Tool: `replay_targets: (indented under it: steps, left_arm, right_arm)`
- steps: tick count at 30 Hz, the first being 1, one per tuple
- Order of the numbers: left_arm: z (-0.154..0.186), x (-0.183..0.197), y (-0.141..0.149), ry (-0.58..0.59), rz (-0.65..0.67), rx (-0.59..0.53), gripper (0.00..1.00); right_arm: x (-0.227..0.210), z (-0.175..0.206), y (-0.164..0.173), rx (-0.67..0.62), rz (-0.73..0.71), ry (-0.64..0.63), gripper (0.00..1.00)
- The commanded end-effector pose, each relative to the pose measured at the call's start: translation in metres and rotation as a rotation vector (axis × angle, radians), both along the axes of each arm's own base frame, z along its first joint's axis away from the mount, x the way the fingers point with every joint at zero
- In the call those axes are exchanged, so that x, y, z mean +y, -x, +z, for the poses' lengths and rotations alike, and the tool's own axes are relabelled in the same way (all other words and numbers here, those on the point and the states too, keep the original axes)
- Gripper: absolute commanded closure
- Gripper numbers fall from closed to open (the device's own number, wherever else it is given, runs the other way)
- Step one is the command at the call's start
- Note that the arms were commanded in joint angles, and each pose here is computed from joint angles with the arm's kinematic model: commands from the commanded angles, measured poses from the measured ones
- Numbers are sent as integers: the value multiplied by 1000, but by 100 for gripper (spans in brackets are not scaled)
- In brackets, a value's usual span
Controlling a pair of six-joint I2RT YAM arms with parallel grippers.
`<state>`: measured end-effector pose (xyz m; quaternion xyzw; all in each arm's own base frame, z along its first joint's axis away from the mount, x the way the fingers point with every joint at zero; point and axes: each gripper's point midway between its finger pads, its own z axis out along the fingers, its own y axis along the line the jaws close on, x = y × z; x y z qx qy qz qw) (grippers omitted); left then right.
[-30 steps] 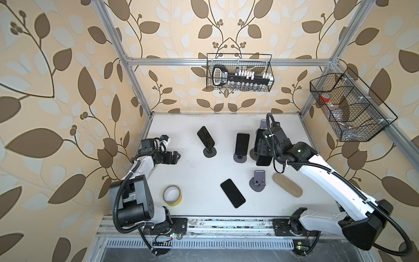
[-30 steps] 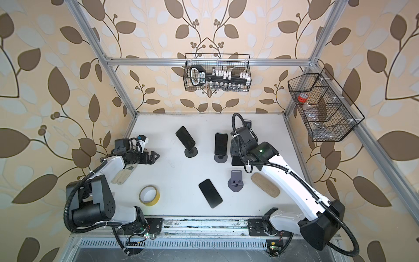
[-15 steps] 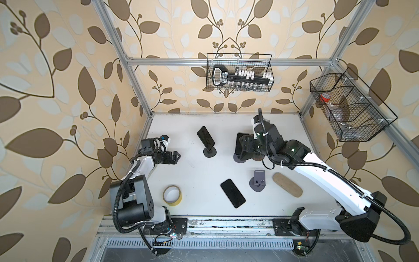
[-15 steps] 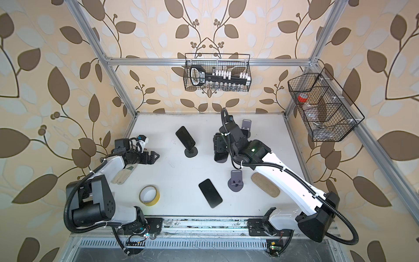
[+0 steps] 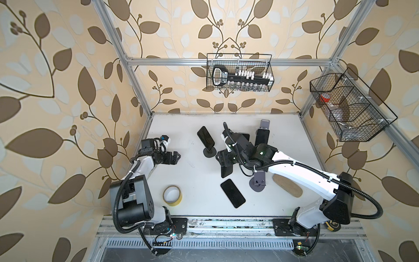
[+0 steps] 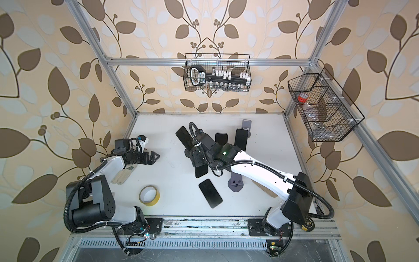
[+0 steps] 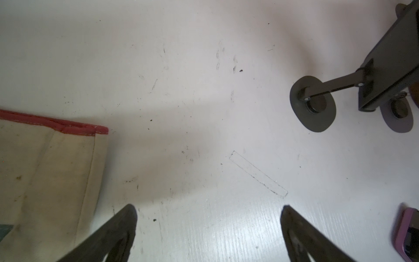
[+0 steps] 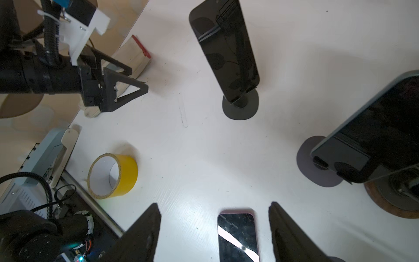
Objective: Remove the phone from the phone stand
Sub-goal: Place the phone at the bottom-center of the table.
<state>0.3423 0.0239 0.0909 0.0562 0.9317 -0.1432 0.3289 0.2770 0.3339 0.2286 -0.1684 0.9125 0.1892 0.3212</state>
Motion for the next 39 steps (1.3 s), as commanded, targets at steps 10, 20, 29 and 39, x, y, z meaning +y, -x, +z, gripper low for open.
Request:
replay_targets:
  steps: [10, 20, 29, 39]
  left_arm:
    - [11, -1, -4, -2, -22, -26, 1]
    - [10, -1, -4, -2, -20, -22, 1]
    - [10, -1, -4, -1, -20, -19, 1]
    - [10, -1, -5, -1, -19, -17, 1]
  right_arm:
    - [72, -40, 54, 140, 187, 25, 34]
    - [78, -109, 90, 227, 225, 213, 35]
    - [74, -148, 102, 247, 228, 309, 34]
    - [63, -181, 109, 269, 217, 392, 34]
